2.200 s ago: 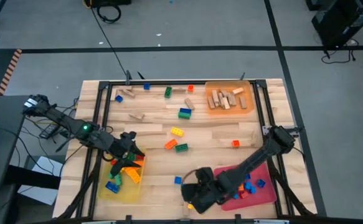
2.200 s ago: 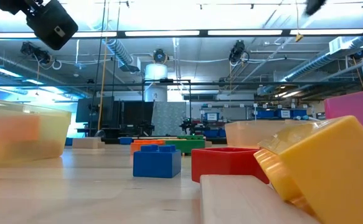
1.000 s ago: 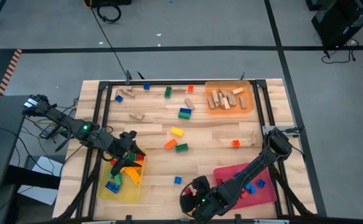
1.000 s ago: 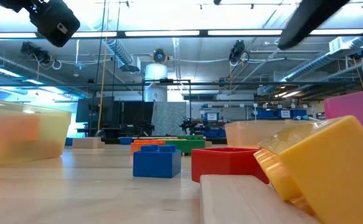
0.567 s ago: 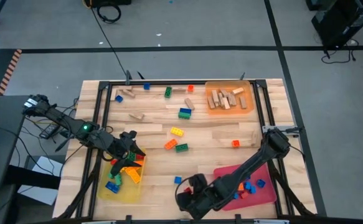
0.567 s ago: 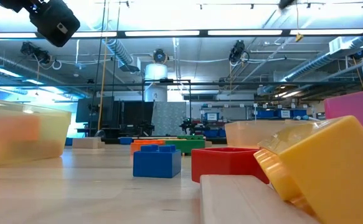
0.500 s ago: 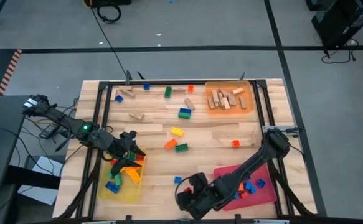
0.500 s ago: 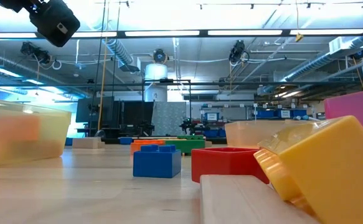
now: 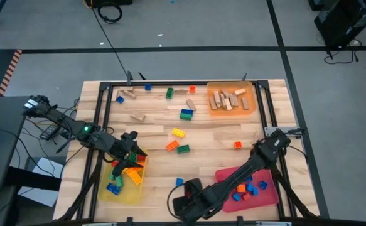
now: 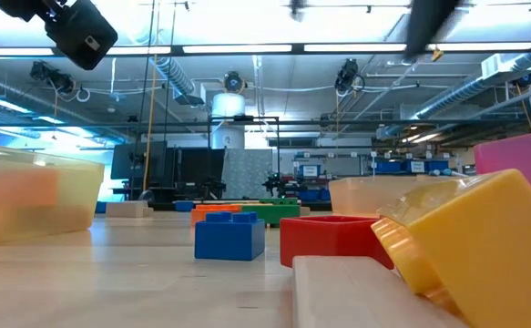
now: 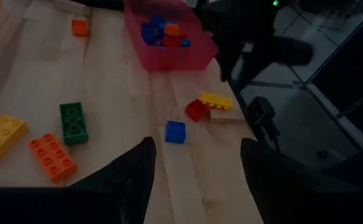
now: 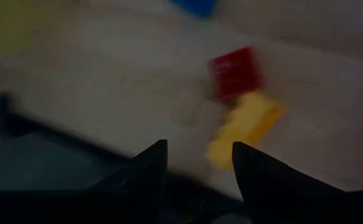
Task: Sort blocks by size
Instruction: Put the large yellow game piece into the yellow bin, then put the small blue game piece into the red bin
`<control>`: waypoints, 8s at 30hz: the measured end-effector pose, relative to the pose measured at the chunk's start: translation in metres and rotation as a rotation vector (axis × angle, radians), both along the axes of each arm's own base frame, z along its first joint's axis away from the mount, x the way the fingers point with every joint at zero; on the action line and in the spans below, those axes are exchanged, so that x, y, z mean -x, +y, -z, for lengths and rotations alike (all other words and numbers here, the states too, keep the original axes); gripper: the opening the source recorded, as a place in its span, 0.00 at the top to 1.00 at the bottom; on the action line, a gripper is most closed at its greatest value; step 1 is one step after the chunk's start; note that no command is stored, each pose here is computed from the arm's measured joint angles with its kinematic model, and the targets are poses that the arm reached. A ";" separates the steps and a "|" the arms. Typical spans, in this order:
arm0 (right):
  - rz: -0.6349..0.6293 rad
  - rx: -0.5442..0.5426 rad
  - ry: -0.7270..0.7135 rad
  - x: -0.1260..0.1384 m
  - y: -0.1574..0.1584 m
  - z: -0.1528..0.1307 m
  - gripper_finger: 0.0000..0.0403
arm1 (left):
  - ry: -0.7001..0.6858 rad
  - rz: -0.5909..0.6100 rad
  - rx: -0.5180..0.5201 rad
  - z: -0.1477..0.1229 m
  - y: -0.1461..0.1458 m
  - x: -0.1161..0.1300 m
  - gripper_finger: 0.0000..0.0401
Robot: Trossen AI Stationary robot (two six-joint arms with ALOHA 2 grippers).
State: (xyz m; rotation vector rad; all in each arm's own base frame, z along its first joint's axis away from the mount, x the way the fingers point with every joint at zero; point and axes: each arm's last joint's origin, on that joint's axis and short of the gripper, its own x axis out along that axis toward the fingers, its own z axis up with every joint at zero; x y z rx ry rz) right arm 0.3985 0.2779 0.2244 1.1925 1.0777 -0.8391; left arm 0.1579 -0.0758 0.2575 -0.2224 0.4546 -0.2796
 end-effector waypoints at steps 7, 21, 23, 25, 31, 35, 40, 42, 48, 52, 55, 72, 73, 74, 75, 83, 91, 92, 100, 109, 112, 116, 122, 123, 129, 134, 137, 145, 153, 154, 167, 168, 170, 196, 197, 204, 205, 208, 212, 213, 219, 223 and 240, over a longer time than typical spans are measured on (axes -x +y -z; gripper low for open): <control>0.043 -0.024 0.039 -0.002 0.002 0.003 0.52 | 0.017 -0.012 -0.015 0.002 0.000 -0.001 0.40; 0.039 0.009 0.128 -0.004 0.006 0.037 0.52 | 0.056 -0.018 -0.033 0.010 -0.004 -0.008 0.40; 0.041 0.023 0.117 -0.005 0.006 0.038 0.52 | 0.056 -0.019 -0.033 0.010 -0.004 -0.009 0.40; 0.031 0.026 0.109 -0.005 0.006 0.038 0.52 | 0.054 -0.019 -0.033 0.011 -0.004 -0.010 0.40; 0.035 0.029 0.150 -0.001 0.007 0.054 0.51 | 0.063 -0.019 -0.037 0.012 -0.005 -0.011 0.40; 0.049 0.015 0.163 0.002 0.008 0.071 0.52 | 0.059 -0.019 -0.036 0.012 -0.005 -0.011 0.40; 0.042 -0.012 0.134 -0.001 0.010 0.079 0.58 | 0.058 -0.018 -0.037 0.012 -0.005 -0.011 0.40; 0.022 -0.006 0.133 0.000 0.010 0.080 0.65 | 0.043 -0.017 -0.031 0.010 -0.005 -0.012 0.40; -0.027 0.002 0.120 -0.001 0.010 0.079 0.75 | -0.007 -0.042 -0.020 0.006 -0.005 -0.014 0.40; -0.069 0.020 0.102 -0.003 0.011 0.071 0.75 | -0.022 -0.050 -0.016 0.004 -0.005 -0.014 0.40; -0.087 0.065 0.058 -0.006 0.007 0.055 0.75 | -0.029 -0.053 -0.014 0.004 -0.005 -0.015 0.40; -0.234 0.752 0.005 0.022 -0.118 -0.096 0.75 | -0.172 -0.256 -0.009 0.003 -0.006 -0.041 0.40; -0.257 0.776 0.018 0.022 -0.129 -0.101 0.75 | -0.173 -0.267 -0.006 0.004 -0.005 -0.045 0.40; -0.278 0.790 0.031 0.022 -0.140 -0.105 0.75 | -0.179 -0.282 0.000 0.005 -0.004 -0.049 0.40; -0.297 0.800 0.043 0.022 -0.152 -0.108 0.75 | -0.185 -0.297 0.011 0.006 -0.003 -0.052 0.40; -0.462 0.752 -0.082 0.025 -0.227 -0.097 0.75 | -0.266 -0.376 0.060 0.003 0.010 -0.067 0.40; -0.588 0.755 -0.613 0.041 -0.259 -0.098 0.75 | -0.299 -0.432 0.065 0.000 0.018 -0.069 0.40; -0.611 0.759 -0.657 0.043 -0.260 -0.099 0.75 | -0.301 -0.453 0.061 0.000 0.020 -0.069 0.40; -0.754 0.783 -0.903 0.036 -0.254 -0.108 0.75 | -0.372 -0.526 0.086 -0.006 0.028 -0.073 0.40; -0.796 0.796 -0.956 0.030 -0.252 -0.107 0.75 | -0.429 -0.535 0.114 0.000 0.029 -0.088 0.40; -0.802 0.791 -0.957 0.031 -0.252 -0.108 0.75 | -0.458 -0.527 0.132 0.002 0.028 -0.093 0.40; -0.815 0.777 -0.927 0.032 -0.253 -0.104 0.75 | -0.453 -0.475 0.142 0.004 0.027 -0.096 0.40; -0.840 0.749 -0.941 0.031 -0.254 -0.103 0.75 | -0.497 -0.446 0.170 -0.001 0.026 -0.096 0.40; -0.840 0.748 -0.941 0.031 -0.254 -0.103 0.75 | -0.509 -0.444 0.175 -0.003 0.026 -0.096 0.40; -0.839 0.755 -0.990 0.030 -0.253 -0.107 0.75 | -0.507 -0.437 0.174 -0.002 0.026 -0.096 0.40; -0.857 0.761 -1.000 0.030 -0.253 -0.108 0.75 | -0.489 -0.434 0.163 0.003 0.025 -0.103 0.40; -0.862 0.760 -0.995 0.030 -0.253 -0.107 0.75 | -0.499 -0.421 0.142 -0.002 0.025 -0.114 0.40; -0.874 0.750 -0.971 0.031 -0.253 -0.105 0.75 | -0.512 -0.424 0.115 -0.007 0.029 -0.124 0.42; -0.876 0.738 -0.960 0.031 -0.253 -0.103 0.75 | -0.500 -0.420 0.133 -0.006 0.029 -0.124 0.70; -0.879 0.731 -0.966 0.031 -0.253 -0.104 0.75 | -0.502 -0.412 0.129 -0.006 0.029 -0.124 0.74; -0.853 0.750 -0.940 0.031 -0.264 -0.103 0.48 | -0.464 -0.477 0.133 -0.005 0.031 -0.122 0.77; -0.848 0.744 -0.932 0.032 -0.266 -0.103 0.47 | -0.447 -0.482 0.138 -0.005 0.032 -0.121 0.77; -0.833 0.725 -0.913 0.034 -0.269 -0.103 0.45 | -0.405 -0.503 0.152 -0.007 0.033 -0.115 0.77; -0.808 0.588 -0.650 0.053 -0.277 -0.087 0.44 | 0.607 -0.561 0.371 0.031 -0.026 0.010 0.77; -0.808 0.588 -0.650 0.053 -0.277 -0.087 0.44 | 0.648 -0.534 0.355 0.035 -0.032 0.011 0.77; -0.797 0.610 -0.643 0.053 -0.279 -0.088 0.44 | 0.945 -0.372 0.251 0.064 -0.063 0.017 0.77; -0.792 0.619 -0.637 0.053 -0.279 -0.088 0.44 | 0.976 -0.361 0.241 0.068 -0.066 0.017 0.77; -0.780 0.636 -0.626 0.053 -0.280 -0.088 0.44 | 1.062 -0.335 0.221 0.079 -0.074 0.014 0.77; -0.779 0.645 -0.621 0.053 -0.282 -0.088 0.44 | 1.079 -0.263 0.258 0.087 -0.085 0.005 0.77; -0.776 0.645 -0.620 0.053 -0.283 -0.088 0.44 | 1.073 -0.271 0.247 0.090 -0.086 0.004 0.77; -0.769 0.648 -0.619 0.053 -0.285 -0.088 0.44 | 1.085 -0.291 0.259 0.098 -0.090 0.000 0.68; -0.769 0.648 -0.620 0.053 -0.285 -0.088 0.44 | 1.086 -0.295 0.262 0.099 -0.091 0.000 0.54; -0.779 0.652 -0.622 0.053 -0.285 -0.088 0.44 | 1.114 -0.356 0.416 0.086 -0.081 -0.005 0.45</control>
